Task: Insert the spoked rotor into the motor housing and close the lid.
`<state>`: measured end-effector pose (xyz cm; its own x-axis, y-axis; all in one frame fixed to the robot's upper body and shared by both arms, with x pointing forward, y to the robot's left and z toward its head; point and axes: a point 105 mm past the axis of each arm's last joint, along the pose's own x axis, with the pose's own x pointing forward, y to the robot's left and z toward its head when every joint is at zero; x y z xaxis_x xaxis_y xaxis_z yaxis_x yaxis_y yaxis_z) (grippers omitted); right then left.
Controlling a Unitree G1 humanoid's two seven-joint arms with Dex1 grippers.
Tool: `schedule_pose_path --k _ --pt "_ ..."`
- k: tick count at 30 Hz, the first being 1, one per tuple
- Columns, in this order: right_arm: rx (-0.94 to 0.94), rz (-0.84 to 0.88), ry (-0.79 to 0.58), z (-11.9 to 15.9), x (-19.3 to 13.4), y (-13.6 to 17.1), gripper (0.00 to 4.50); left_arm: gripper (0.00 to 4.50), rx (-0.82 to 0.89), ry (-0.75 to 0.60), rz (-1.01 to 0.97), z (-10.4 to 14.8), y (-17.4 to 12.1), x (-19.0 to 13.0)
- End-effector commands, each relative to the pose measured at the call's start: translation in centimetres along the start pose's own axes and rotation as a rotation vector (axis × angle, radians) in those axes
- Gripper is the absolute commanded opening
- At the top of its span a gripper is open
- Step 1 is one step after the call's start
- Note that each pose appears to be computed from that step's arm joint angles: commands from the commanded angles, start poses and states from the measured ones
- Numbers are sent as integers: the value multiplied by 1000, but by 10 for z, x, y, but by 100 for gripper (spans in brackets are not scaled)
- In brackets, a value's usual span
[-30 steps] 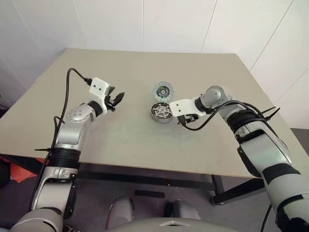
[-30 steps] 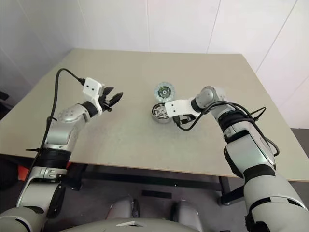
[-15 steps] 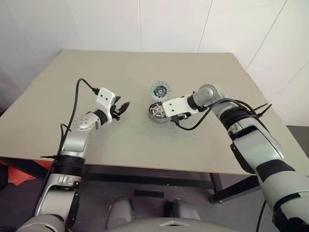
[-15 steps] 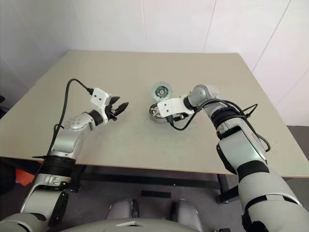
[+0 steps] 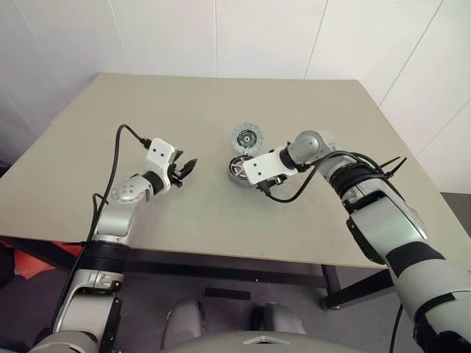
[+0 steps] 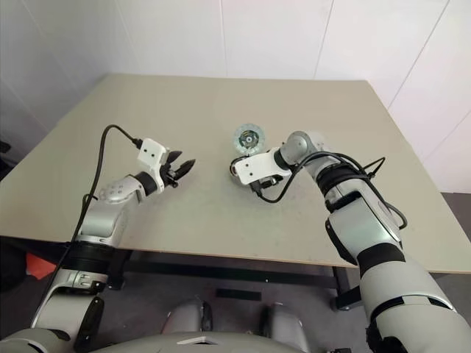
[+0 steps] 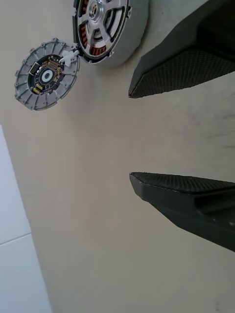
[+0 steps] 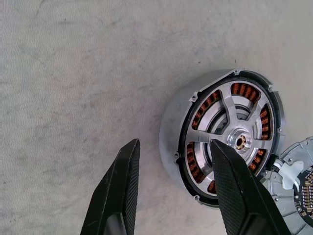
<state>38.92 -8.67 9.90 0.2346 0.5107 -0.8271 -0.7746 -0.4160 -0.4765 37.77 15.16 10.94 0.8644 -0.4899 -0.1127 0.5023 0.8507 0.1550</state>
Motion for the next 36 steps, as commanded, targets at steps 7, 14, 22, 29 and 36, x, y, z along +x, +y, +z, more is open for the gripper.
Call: schedule_pose_path --k 7,14,22,29,36 --pt "-7 32 31 -7 3 7 255 254 36 -51 12 18 3 0" --pt "-9 55 32 -6 7 10 164 254 42 -50 21 17 4 0" --pt "-19 14 54 -8 5 3 74 254 45 -46 22 16 3 0" --pt "-14 18 58 -12 2 5 1 254 45 -44 25 14 2 1" --pt "30 18 23 -15 -9 6 1 254 36 -38 30 9 -1 1"
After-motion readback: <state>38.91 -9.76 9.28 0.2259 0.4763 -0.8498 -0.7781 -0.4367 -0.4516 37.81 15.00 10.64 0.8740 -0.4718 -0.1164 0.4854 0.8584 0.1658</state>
